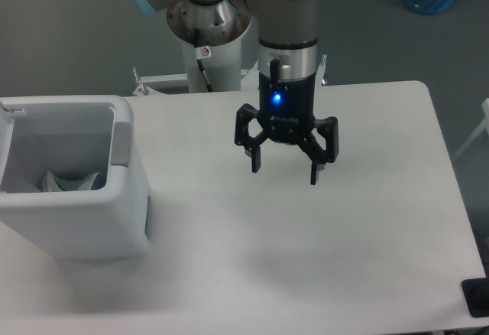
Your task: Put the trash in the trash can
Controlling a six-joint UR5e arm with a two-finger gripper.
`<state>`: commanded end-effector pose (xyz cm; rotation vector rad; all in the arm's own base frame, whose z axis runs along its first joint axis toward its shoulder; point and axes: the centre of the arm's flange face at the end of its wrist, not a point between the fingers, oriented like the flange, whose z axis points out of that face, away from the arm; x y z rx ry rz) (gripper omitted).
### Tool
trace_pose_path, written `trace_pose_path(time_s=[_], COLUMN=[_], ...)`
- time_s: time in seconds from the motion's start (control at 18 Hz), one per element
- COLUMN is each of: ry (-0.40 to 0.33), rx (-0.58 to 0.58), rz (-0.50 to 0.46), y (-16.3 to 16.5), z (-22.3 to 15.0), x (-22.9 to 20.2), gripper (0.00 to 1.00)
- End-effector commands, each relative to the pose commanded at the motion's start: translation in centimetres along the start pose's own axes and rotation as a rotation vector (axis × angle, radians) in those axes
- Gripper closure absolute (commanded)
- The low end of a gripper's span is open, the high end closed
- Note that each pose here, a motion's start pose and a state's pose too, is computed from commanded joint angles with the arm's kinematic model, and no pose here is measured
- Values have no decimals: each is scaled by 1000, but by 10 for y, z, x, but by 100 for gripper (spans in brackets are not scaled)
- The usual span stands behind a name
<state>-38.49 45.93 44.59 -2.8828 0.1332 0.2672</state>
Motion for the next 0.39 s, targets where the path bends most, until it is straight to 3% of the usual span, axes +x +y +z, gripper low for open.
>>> trace_pose_path(time_s=[0.22,0.39], ry=[77,108], rx=[-110,-177], rz=[134,157], y=[6,7], z=[1,-1], x=[5,-1], gripper=[0,0])
